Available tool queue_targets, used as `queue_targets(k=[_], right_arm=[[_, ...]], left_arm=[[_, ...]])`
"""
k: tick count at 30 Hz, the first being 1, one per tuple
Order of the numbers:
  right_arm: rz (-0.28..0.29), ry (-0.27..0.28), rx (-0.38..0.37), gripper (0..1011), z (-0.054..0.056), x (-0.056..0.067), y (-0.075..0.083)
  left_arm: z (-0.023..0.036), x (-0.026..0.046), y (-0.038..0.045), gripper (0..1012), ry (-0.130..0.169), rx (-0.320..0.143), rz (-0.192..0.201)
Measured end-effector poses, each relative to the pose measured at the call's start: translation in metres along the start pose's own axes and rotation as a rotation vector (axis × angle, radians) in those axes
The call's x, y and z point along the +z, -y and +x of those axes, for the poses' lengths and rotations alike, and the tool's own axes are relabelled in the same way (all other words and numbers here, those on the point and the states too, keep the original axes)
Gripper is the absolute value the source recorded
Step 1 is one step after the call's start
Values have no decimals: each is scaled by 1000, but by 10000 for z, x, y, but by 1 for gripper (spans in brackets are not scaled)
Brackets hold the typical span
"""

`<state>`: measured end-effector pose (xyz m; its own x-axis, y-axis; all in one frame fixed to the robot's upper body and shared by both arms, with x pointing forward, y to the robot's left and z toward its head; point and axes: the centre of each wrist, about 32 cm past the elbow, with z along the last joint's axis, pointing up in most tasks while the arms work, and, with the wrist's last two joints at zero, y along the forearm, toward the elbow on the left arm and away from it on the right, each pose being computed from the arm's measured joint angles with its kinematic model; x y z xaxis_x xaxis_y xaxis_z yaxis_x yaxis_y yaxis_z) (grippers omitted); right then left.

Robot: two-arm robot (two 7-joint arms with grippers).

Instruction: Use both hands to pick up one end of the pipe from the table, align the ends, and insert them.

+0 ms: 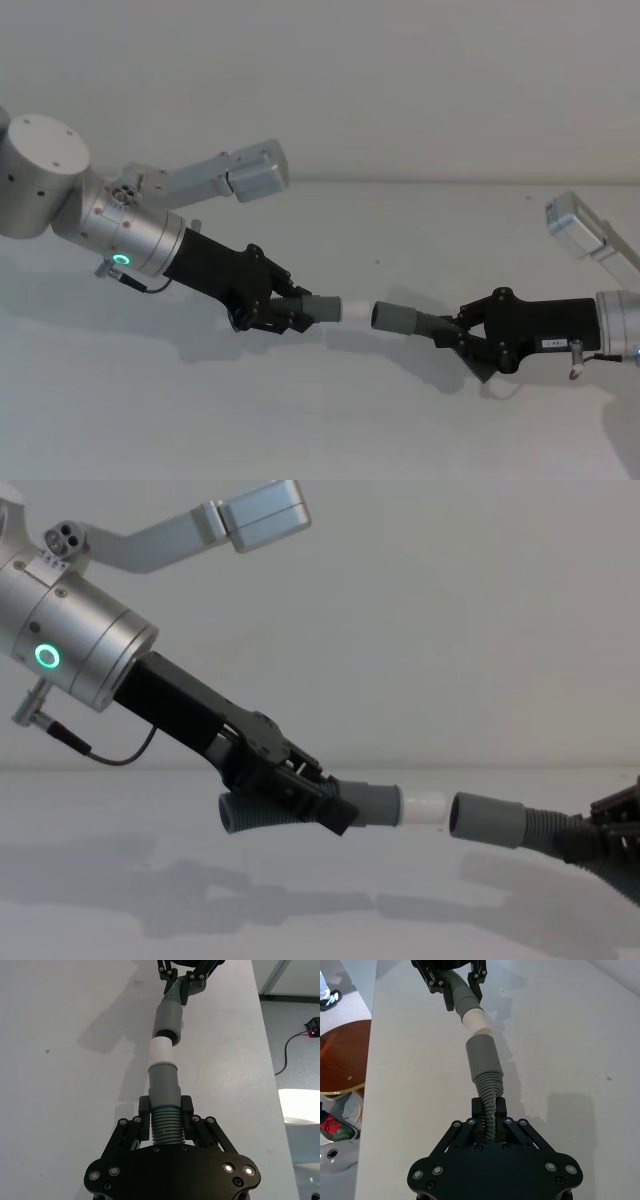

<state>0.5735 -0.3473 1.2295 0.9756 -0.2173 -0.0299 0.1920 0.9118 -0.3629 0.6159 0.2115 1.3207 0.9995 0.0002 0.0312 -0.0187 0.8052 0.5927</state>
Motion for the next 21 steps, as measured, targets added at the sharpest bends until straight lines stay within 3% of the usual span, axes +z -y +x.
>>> queue_targets(k=[21], right_arm=[[4,-5,2,123,21,17,-35]], left_arm=[[48,1,32,342,3,-14,4]])
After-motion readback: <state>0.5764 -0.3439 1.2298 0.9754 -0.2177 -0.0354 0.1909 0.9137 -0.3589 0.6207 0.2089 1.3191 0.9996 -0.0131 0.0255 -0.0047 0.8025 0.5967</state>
